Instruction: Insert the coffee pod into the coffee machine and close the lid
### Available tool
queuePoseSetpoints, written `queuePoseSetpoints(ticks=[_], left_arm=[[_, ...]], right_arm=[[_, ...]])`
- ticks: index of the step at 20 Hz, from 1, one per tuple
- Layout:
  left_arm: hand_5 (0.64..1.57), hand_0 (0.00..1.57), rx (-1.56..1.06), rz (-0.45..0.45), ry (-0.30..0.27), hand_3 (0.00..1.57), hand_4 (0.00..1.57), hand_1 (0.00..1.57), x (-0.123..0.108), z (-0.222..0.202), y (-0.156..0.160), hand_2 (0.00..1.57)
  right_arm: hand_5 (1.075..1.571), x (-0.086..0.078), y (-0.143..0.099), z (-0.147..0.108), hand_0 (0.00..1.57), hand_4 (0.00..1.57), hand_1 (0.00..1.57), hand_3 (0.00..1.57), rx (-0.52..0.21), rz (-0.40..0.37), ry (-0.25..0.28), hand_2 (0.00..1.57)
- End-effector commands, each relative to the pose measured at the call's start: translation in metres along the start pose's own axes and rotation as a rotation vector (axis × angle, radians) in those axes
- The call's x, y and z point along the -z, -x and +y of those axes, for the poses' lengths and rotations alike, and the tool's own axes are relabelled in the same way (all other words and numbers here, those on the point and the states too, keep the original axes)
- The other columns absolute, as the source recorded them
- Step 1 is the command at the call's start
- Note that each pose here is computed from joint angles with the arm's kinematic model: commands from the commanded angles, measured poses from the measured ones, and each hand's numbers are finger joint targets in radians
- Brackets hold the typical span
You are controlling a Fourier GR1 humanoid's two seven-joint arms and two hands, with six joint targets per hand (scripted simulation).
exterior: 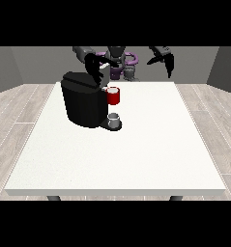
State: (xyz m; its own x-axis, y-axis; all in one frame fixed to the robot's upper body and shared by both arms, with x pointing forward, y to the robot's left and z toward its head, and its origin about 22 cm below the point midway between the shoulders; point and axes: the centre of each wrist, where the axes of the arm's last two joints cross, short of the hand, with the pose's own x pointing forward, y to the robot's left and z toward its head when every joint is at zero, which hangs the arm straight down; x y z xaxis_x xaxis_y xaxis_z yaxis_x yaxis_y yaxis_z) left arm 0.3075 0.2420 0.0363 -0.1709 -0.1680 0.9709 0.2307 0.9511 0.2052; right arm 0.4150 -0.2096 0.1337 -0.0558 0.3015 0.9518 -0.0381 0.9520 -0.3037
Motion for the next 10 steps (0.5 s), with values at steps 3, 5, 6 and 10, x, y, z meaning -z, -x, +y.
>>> queuePoseSetpoints(ticks=[3, 5, 6, 10], left_arm=[[1.571, 0.0, 0.007, -0.059, 0.049, 0.0, 0.33, 0.0, 0.007, -0.005, -0.005, 0.0], [1.571, 0.0, 0.007, -0.06, 0.055, 0.0, 0.36, 0.0, 0.01, -0.021, -0.002, 0.0], [1.571, 0.0, -0.014, -0.064, 0.055, 0.0, 0.4, 0.0, 0.015, -0.006, -0.011, 0.0], [1.571, 0.0, 0.0, -0.099, 0.07, 0.0, 0.44, 0.0, 0.018, -0.014, -0.013, 0.0]], right_arm=[[1.571, 0.009, -0.066, 0.024, 0.0, 0.2, 0.0, 0.0, -0.059, -0.222, -0.059, 0.0], [1.571, 0.008, -0.081, 0.033, 0.0, 0.3, 0.0, 0.0, -0.081, -0.223, -0.058, 0.0], [1.571, 0.011, -0.086, 0.017, 0.0, 0.26, 0.0, 0.0, -0.087, -0.216, -0.03, 0.0], [1.571, 0.007, -0.092, 0.014, 0.0, 0.1, 0.0, 0.0, -0.071, -0.209, -0.021, 0.0]])
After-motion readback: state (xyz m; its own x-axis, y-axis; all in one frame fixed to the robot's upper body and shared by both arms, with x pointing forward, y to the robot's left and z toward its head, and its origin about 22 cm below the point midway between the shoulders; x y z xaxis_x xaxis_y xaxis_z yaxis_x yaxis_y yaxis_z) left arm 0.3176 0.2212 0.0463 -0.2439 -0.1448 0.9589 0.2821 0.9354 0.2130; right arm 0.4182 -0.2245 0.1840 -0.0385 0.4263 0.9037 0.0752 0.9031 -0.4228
